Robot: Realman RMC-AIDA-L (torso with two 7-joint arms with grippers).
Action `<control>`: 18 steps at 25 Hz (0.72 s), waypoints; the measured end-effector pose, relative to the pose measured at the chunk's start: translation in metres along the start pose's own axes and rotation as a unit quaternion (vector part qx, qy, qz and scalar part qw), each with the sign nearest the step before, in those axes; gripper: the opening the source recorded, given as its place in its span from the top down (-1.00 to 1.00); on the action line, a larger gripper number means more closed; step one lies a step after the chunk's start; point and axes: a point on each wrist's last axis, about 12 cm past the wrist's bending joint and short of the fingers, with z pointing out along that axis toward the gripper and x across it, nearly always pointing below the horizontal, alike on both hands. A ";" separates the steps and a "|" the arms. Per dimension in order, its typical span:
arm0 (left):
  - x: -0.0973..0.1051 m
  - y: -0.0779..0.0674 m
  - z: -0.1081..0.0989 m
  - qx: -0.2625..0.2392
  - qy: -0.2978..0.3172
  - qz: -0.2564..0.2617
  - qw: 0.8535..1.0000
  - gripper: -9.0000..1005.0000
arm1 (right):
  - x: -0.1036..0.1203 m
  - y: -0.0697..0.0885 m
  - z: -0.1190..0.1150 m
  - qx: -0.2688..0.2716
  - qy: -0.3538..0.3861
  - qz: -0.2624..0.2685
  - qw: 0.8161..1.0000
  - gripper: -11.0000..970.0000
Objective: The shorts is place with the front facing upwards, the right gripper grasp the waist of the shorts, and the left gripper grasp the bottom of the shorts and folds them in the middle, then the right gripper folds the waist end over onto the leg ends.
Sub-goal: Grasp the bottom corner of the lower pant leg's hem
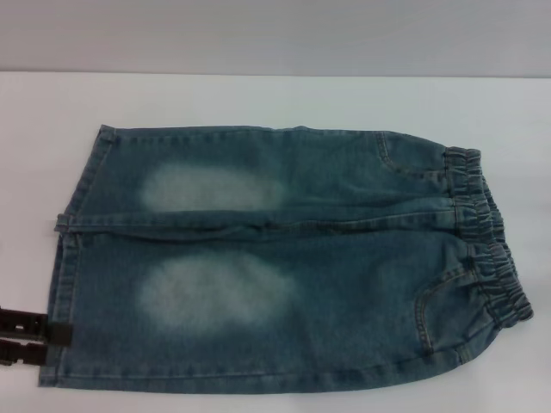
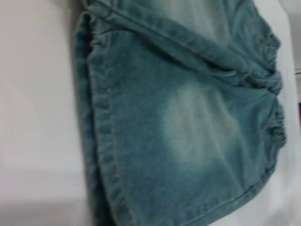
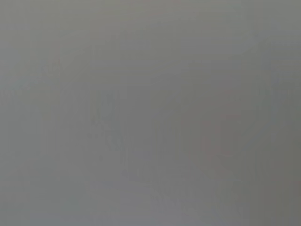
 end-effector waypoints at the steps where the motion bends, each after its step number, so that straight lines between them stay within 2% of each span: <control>1: 0.000 0.002 0.001 -0.010 0.004 0.001 1.000 -0.65 | 0.000 0.000 0.000 0.000 0.000 0.000 1.000 -0.45; 12: -0.003 0.007 0.006 -0.053 0.026 0.006 0.998 -0.65 | 0.000 0.001 0.000 -0.005 0.002 -0.002 1.000 -0.45; 18: -0.004 0.007 0.007 -0.058 0.027 0.011 0.998 -0.65 | 0.000 0.002 0.000 -0.007 0.001 -0.003 1.000 -0.45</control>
